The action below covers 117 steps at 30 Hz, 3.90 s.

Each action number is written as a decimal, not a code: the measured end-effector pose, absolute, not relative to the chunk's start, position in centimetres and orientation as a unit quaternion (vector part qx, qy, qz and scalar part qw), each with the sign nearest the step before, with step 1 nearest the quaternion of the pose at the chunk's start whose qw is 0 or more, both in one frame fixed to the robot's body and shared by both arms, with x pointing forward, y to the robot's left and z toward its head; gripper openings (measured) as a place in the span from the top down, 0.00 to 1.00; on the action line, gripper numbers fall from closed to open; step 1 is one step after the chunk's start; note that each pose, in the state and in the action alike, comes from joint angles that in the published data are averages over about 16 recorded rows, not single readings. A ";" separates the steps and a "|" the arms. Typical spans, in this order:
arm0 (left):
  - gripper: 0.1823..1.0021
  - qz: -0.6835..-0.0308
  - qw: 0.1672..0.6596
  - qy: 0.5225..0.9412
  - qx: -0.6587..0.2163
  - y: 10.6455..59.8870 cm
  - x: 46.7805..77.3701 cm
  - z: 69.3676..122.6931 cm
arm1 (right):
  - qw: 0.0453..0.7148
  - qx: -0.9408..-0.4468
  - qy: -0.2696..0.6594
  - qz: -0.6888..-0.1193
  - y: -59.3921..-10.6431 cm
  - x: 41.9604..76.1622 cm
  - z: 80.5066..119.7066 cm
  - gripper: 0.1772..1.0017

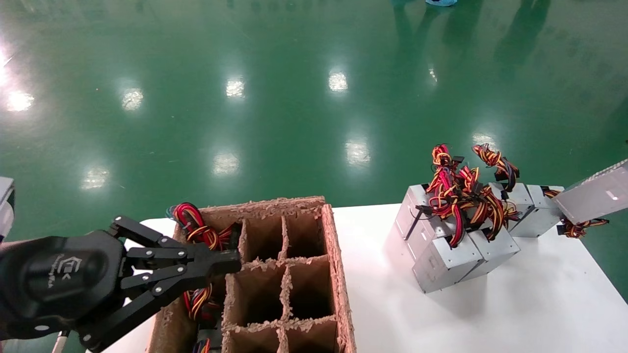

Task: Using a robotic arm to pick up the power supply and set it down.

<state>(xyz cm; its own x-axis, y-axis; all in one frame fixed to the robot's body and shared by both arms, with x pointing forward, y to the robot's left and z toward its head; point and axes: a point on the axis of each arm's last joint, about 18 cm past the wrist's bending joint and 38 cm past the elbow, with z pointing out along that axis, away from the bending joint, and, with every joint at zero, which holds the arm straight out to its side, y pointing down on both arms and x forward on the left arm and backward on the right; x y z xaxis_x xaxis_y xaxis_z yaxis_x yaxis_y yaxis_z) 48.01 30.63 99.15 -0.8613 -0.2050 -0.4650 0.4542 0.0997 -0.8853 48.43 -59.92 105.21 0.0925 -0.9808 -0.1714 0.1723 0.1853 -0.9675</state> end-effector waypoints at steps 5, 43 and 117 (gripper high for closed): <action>0.99 -0.665 0.248 0.699 0.089 30.6 48.0 99.2 | 0.600 -0.435 0.480 -0.469 -59.6 48.3 104.5 0.91; 0.99 -0.665 0.248 0.699 0.089 30.6 48.0 99.2 | 0.572 -0.503 0.508 -0.401 -54.4 50.8 96.3 0.91; 0.99 -0.665 0.248 0.699 0.089 30.6 48.0 99.2 | 0.617 -0.509 0.440 -0.408 -46.8 59.3 100.6 0.46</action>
